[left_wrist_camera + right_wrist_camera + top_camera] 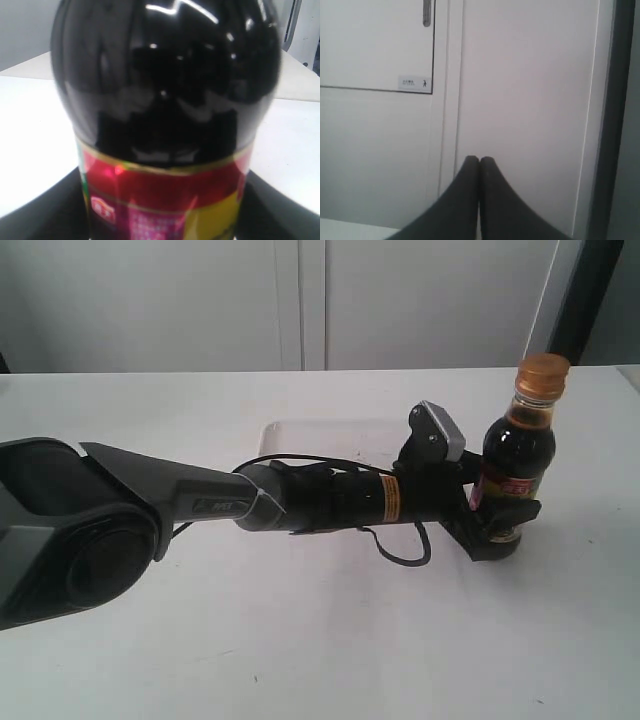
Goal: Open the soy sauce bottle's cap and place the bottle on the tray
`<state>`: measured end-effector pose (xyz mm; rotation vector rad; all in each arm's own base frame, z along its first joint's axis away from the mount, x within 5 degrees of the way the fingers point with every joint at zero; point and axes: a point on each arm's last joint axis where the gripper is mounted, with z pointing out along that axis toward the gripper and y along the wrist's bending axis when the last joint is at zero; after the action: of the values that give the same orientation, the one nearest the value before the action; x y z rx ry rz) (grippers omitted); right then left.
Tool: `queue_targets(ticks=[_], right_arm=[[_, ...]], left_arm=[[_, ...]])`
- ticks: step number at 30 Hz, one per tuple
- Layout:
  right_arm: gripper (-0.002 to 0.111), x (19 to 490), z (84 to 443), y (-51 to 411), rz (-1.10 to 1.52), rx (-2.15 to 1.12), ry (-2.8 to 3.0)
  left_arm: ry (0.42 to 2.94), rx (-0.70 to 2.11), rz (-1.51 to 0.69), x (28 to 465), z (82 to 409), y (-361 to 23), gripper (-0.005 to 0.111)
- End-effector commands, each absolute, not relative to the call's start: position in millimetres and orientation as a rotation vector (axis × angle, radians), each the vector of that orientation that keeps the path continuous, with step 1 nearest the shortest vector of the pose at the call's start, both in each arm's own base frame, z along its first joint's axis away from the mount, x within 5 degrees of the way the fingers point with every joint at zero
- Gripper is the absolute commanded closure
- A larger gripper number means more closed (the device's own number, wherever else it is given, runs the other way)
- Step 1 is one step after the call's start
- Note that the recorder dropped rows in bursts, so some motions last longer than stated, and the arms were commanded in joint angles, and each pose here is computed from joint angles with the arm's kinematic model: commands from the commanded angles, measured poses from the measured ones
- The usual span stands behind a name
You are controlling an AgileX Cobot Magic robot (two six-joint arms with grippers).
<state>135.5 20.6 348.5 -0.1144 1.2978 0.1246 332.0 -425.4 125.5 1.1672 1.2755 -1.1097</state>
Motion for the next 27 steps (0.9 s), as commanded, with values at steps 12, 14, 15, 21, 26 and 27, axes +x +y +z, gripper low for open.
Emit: queue_targets(ticks=[12, 14, 15, 21, 26, 27], right_arm=[[0.108, 201.2, 317.3, 28.3, -0.425, -0.647, 1.433], [0.108, 211.4, 305.3, 29.5, -0.482, -0.738, 1.464], [0.108, 214.2, 300.8, 29.4, -0.483, -0.752, 1.489], [0.108, 240.1, 272.0, 7.5, -0.514, -0.729, 1.684], [0.108, 264.4, 264.6, 6.3, -0.361, -0.585, 1.859], [0.108, 265.0, 266.3, 6.5, -0.347, -0.557, 1.846]], left_arm=[[1.286, 1.222, -1.087, 328.4, 123.0, -427.1, 0.106], [1.286, 1.222, -1.087, 328.4, 123.0, -427.1, 0.106], [1.286, 1.222, -1.087, 328.4, 123.0, -427.1, 0.106], [1.286, 1.222, -1.087, 328.4, 123.0, -427.1, 0.106], [1.291, 1.218, -1.092, 328.4, 123.0, -427.1, 0.106], [1.291, 1.218, -1.092, 328.4, 123.0, -427.1, 0.106]])
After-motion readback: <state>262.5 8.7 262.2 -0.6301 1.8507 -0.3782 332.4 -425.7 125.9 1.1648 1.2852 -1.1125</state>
